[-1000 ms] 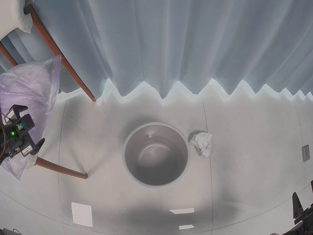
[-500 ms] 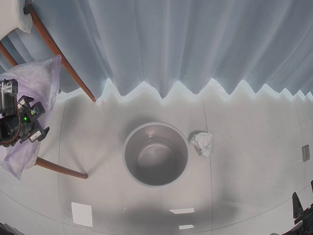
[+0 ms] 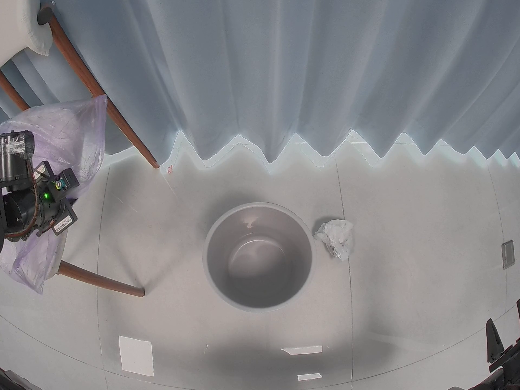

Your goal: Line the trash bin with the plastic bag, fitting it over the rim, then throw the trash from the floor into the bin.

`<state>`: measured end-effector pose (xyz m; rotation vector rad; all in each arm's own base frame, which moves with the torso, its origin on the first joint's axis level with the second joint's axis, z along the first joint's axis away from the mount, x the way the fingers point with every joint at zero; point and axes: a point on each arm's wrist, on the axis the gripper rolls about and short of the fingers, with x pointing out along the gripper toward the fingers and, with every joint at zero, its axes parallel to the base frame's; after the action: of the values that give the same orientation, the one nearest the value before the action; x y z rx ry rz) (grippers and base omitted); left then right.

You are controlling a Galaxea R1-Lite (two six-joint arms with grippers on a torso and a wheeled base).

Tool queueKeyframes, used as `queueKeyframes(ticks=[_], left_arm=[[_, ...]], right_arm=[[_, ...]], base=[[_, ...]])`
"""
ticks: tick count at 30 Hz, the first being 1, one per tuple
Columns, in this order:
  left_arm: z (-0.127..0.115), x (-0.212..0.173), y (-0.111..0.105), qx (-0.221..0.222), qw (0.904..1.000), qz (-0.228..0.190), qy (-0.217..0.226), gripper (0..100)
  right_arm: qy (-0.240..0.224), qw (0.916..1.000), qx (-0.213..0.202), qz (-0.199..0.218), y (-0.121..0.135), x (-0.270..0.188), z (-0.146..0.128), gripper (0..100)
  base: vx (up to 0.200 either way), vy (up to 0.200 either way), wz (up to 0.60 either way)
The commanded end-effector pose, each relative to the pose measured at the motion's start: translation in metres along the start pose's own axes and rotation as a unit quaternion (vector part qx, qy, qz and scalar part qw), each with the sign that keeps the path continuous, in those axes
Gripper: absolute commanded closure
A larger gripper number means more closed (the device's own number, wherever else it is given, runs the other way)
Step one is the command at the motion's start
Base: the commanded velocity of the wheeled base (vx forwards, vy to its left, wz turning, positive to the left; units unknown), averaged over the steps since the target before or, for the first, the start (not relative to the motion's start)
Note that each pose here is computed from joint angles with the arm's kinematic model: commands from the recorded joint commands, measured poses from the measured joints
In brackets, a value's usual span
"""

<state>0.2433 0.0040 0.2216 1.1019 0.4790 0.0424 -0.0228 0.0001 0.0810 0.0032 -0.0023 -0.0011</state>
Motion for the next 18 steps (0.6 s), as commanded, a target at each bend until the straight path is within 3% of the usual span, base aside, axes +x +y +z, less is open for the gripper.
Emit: queueKeyframes(ticks=[1, 7, 14, 18], left_arm=[[-0.001, -0.002, 0.000, -0.002, 1.0000, 0.004, 0.003, 100], [-0.005, -0.007, -0.002, -0.024, 0.9997, 0.001, 0.005, 100], [0.001, -0.019, 0.002, -0.129, 0.9914, 0.013, -0.017, 100], [-0.004, -0.030, 0.004, -0.214, 0.9762, 0.008, -0.036, 100]], right_arm=[[0.000, 1.0000, 0.000, 0.001, 0.000, 0.000, -0.005, 0], [0.000, 1.0000, 0.000, 0.001, 0.000, 0.000, -0.005, 0], [0.000, 1.0000, 0.000, 0.001, 0.000, 0.000, -0.005, 0], [0.000, 1.0000, 0.000, 0.001, 0.000, 0.000, -0.005, 0]], base=[[0.000, 0.000, 0.00], [0.000, 0.000, 0.00], [0.000, 0.000, 0.00], [0.000, 0.000, 0.00]])
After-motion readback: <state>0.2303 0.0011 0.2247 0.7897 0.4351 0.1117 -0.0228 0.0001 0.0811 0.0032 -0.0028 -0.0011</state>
